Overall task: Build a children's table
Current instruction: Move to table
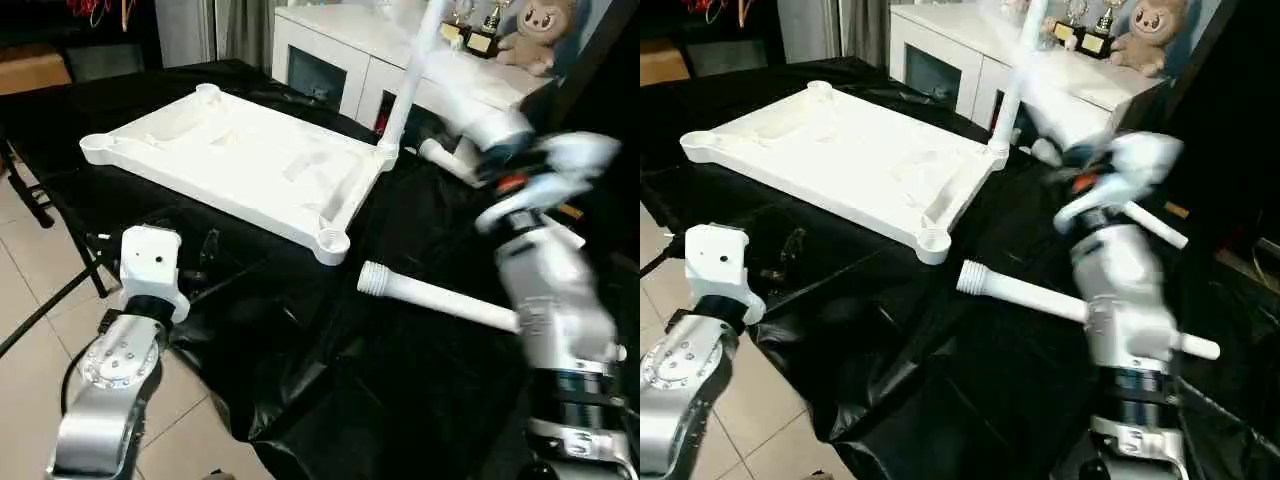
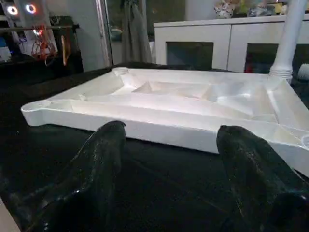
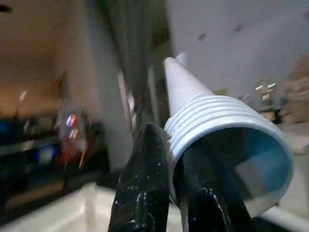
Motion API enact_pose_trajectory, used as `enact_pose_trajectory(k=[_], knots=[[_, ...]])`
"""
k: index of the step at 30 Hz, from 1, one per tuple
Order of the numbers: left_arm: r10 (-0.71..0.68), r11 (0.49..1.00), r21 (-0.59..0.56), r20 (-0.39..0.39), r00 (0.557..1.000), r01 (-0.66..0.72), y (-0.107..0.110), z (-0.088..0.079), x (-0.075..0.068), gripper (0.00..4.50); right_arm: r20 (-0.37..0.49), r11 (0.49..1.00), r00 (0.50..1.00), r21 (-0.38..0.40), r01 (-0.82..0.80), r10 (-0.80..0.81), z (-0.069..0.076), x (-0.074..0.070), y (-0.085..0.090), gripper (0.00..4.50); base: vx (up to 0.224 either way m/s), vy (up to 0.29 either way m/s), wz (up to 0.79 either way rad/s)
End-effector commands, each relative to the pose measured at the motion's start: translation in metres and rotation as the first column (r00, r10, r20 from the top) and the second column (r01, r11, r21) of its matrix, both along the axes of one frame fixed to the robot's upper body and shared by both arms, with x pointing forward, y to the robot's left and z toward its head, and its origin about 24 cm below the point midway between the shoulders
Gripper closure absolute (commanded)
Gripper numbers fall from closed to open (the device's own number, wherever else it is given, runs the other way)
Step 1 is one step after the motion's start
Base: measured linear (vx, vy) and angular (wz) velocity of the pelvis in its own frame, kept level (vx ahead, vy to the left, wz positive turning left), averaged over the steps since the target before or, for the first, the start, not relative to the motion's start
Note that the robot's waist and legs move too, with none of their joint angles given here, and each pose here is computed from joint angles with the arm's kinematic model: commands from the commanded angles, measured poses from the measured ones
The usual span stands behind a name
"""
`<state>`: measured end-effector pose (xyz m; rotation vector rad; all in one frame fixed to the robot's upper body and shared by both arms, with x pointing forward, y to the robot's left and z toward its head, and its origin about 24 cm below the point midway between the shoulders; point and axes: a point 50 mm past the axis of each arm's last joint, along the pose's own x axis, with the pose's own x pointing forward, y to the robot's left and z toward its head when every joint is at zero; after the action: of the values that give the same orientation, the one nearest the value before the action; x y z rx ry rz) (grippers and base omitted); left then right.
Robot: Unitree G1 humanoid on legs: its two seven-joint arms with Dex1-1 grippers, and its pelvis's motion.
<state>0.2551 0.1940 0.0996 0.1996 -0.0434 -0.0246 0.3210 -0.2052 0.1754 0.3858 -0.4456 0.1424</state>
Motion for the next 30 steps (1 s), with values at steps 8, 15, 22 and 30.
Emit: enact_pose_trajectory(k=[8, 15, 22, 30], knots=[[-0.037, 0.999, 0.006, 0.015, 0.999, 0.037, -0.011, -0.001, 0.010, 1.06, 0.154, 0.979, 0.968, 0.091, 0.185, -0.197, 0.039, -0.001, -0.048, 4.50, 0.000, 0.000, 0.00], [-0.127, 0.991, 0.035, -0.009, 0.992, 0.127, -0.024, -0.007, 0.014, 1.06, -0.010, 0.867, 0.901, -0.274, 0.415, -0.434, 0.038, 0.010, -0.097, 4.50, 0.000, 0.000, 0.00], [-0.200, 0.979, 0.054, 0.011, 0.980, 0.199, -0.026, -0.002, 0.012, 1.06, 0.008, 0.759, 0.848, -0.443, 0.478, -0.529, 0.047, 0.002, -0.136, 4.50, 0.000, 0.000, 0.00], [-0.225, 0.973, 0.045, 0.003, 0.974, 0.224, -0.028, -0.003, 0.011, 1.06, -0.101, 0.703, 0.884, -0.650, 0.289, -0.457, 0.040, -0.001, -0.154, 4.50, 0.000, 0.000, 0.00]])
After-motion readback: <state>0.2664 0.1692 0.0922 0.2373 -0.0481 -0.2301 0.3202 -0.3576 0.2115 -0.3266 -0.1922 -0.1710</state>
